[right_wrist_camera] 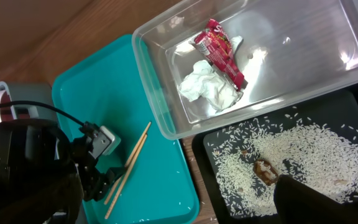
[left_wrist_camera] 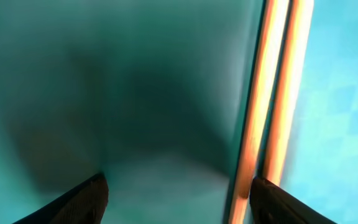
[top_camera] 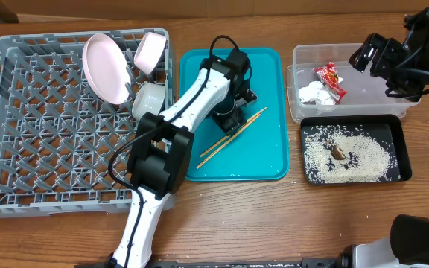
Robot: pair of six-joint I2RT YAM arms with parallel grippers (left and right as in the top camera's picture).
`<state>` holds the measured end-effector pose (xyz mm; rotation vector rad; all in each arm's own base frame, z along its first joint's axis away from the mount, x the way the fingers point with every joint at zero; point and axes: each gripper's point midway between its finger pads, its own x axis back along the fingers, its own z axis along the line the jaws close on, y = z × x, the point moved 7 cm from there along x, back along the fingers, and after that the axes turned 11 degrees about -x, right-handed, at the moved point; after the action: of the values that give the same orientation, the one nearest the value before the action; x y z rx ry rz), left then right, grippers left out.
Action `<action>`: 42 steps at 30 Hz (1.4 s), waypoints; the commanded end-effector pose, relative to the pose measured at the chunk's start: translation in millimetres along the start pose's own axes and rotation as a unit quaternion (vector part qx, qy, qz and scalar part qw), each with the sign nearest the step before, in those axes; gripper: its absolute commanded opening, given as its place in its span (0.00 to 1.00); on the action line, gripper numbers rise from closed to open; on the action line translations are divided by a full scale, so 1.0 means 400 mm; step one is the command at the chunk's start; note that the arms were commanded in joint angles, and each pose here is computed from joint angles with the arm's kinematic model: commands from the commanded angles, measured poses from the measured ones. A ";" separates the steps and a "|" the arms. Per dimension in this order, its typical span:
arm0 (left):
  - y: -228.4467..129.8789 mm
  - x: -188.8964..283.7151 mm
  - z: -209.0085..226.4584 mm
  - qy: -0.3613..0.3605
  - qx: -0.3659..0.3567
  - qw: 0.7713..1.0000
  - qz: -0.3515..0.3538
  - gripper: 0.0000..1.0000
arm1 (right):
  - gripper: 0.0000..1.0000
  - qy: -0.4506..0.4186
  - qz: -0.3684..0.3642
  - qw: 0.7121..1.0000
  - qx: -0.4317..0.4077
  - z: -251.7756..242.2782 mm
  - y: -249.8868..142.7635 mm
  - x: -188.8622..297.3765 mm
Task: Sort waste into correct bins and load items into the dishwasher
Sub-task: 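Close the left gripper on the chopsticks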
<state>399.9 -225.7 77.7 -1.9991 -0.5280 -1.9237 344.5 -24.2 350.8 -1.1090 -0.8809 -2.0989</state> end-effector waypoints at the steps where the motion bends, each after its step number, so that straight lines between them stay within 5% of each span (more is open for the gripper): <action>1: -0.006 -0.043 -0.011 0.007 0.011 1.000 0.024 0.75 | 1.00 0.010 -0.016 1.000 0.007 0.012 0.001 0.027; 9: 0.008 -0.049 -0.032 0.007 0.000 1.000 0.022 0.68 | 1.00 0.010 -0.017 1.000 0.007 0.012 0.001 0.027; 15: 0.005 -0.079 -0.033 0.010 -0.001 1.000 0.018 0.39 | 1.00 0.010 -0.016 1.000 0.007 0.012 0.001 0.027; 20: 0.006 -0.080 -0.020 0.015 0.004 1.000 0.009 0.04 | 1.00 0.010 -0.017 1.000 0.007 0.012 0.001 0.027; 31: 0.019 -0.014 0.048 0.111 0.070 0.991 0.011 0.04 | 1.00 0.010 -0.016 1.000 0.007 0.012 0.001 0.027; 42: -0.041 0.433 0.102 0.155 0.239 0.953 -0.100 0.04 | 1.00 0.010 -0.016 1.000 0.007 0.012 0.001 0.027</action>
<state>434.1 -209.6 177.1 -1.5527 -0.7830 -1.9481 344.5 -24.2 350.8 -1.1096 -0.8808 -2.0992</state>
